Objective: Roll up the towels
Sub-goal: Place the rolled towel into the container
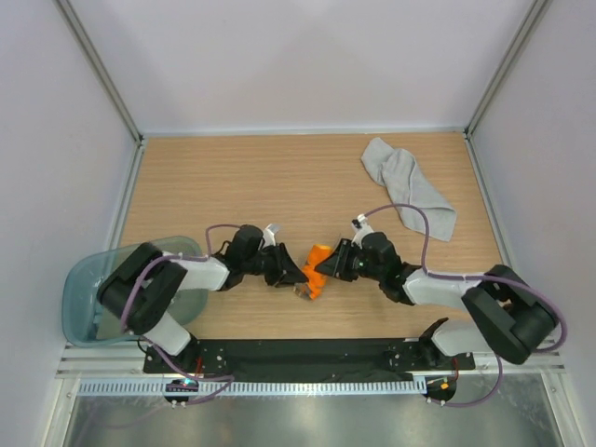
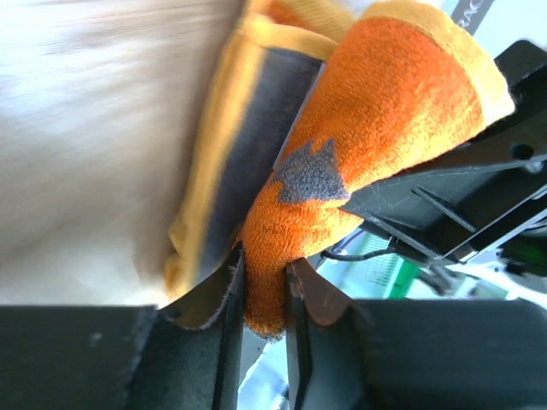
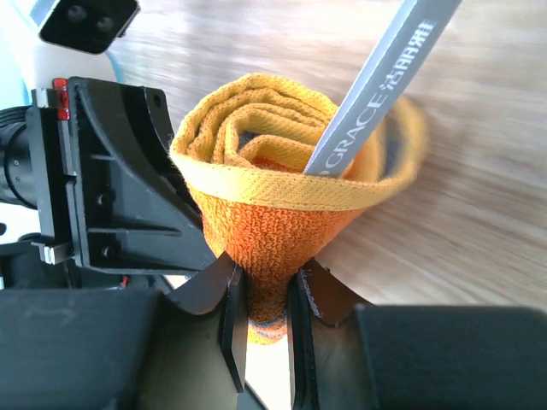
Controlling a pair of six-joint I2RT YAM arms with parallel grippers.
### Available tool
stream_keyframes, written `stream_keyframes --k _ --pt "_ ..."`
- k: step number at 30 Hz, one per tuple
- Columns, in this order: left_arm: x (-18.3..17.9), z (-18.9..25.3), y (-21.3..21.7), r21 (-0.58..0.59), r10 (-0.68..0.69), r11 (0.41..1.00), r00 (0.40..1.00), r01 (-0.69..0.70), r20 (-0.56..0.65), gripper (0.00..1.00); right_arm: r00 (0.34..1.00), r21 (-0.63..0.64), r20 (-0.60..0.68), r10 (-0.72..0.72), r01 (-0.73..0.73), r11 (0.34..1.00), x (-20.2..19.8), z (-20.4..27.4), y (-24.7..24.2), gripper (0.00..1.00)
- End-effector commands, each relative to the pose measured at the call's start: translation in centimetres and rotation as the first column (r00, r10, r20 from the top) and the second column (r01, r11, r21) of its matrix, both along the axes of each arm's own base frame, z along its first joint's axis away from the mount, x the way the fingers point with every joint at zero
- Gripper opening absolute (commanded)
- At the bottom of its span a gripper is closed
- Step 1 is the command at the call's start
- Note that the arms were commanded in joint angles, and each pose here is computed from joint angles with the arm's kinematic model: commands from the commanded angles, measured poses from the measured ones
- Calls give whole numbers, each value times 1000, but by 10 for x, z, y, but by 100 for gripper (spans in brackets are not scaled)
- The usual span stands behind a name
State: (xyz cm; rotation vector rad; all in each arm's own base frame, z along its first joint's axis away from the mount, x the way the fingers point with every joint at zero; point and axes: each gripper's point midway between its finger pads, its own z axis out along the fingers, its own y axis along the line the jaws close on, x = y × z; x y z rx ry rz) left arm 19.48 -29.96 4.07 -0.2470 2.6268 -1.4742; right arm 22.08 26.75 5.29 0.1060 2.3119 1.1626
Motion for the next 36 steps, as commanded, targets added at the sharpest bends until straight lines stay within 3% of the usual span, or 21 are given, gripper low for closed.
stream_keyframes --k 1,3,10,20,24,25,26,29,31,32,36 --pt "-6 -10 28 185 -6 983 999 -2 45 25 991 -31 135 -20 25 999 20 42 -3 4" --pt "-1 18 25 147 -17 989 992 -2 124 32 988 -25 151 -8 12 1000 17 57 -5 4" --pt "6 108 10 2 -41 999 932 43 360 41 977 18 213 2 -6 1000 10 110 -6 3" --pt "-3 174 4 -106 -40 989 870 105 492 55 967 104 248 58 -86 991 -1 166 7 3" --pt "-5 201 39 46 -22 999 832 -4 554 56 957 135 265 116 -156 979 4 192 32 3" --pt "4 205 54 100 20 990 814 -96 581 57 954 138 269 133 -174 975 5 197 40 2" --pt "-2 211 71 171 5 977 817 -127 577 57 954 122 242 176 -210 970 3 188 55 2" --pt "0 241 119 233 102 916 751 -328 652 59 926 132 277 256 -300 945 -4 212 92 2" --pt "-14 245 160 283 164 849 731 -447 662 60 912 132 276 303 -348 928 -1 217 121 2" --pt "-18 250 187 310 207 785 700 -536 684 61 899 134 277 338 -385 913 -10 218 136 2" --pt "-47 274 250 240 319 675 569 -698 758 66 839 154 311 447 -509 847 -27 239 200 1"
